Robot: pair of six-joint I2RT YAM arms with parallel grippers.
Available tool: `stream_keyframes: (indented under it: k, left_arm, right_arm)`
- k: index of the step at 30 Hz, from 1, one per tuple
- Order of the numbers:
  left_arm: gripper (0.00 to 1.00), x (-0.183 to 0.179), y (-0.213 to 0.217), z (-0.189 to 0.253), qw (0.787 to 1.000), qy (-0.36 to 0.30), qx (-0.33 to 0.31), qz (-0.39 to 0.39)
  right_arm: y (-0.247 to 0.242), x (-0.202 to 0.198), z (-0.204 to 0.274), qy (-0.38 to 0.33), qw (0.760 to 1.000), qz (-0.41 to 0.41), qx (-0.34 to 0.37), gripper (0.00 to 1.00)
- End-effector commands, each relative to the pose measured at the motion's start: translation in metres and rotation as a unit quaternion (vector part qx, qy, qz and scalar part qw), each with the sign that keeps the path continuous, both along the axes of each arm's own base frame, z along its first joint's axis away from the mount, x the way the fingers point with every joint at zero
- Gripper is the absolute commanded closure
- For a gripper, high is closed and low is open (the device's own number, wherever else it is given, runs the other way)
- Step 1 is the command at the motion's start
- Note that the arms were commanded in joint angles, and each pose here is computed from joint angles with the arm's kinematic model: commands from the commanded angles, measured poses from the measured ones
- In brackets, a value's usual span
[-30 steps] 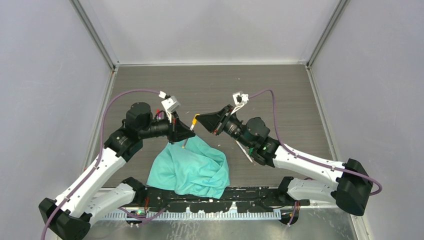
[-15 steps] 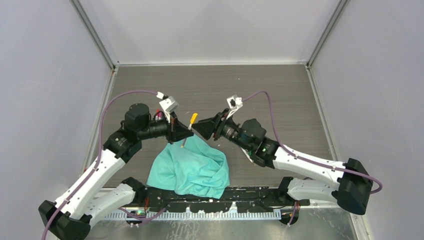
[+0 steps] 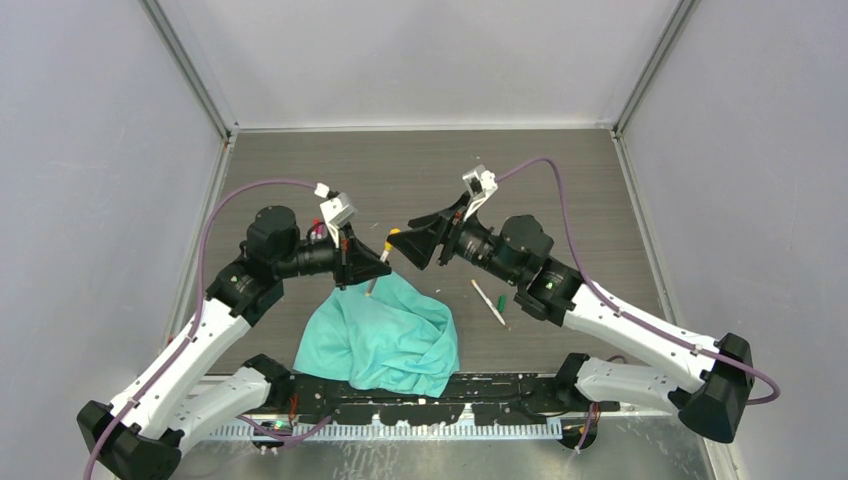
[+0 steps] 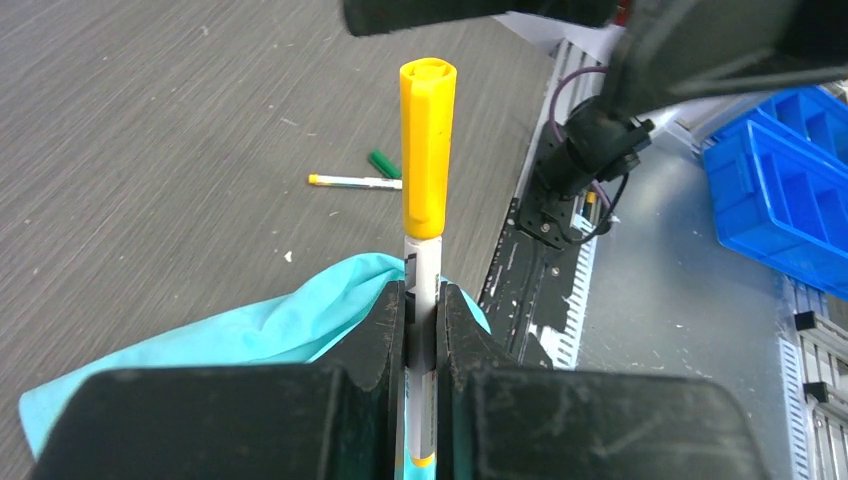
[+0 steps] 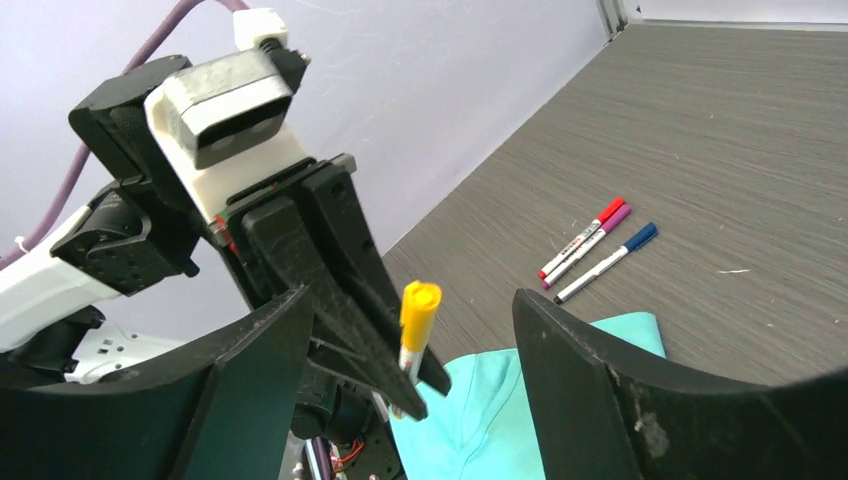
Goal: Insert the pens into the pen caps
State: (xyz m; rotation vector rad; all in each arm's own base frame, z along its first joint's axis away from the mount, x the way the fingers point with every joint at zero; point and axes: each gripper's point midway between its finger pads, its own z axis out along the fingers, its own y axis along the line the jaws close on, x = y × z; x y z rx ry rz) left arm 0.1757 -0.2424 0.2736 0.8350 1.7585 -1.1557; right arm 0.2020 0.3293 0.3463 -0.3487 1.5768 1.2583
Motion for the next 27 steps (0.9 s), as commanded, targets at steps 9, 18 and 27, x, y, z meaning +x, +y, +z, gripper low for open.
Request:
stream_keyframes:
  k: [9, 18, 27]
  left_arm:
    - [1.0, -0.014, -0.008, 0.025, 0.997, -0.039, -0.041, -0.058]
    - [1.0, -0.015, -0.008, 0.03, 0.996, -0.043, -0.047, -0.06]
    - [1.0, -0.014, -0.006, 0.038, 0.995, -0.061, -0.058, -0.047]
  right_arm:
    - [0.021, -0.007, 0.027, -0.03, 0.996, 0.085, 0.004, 0.51]
    - [0.027, -0.014, 0.007, -0.016, 0.993, 0.116, -0.011, 0.99]
    - [0.038, -0.046, -0.045, 0.048, 0.973, 0.218, -0.049, 0.99]
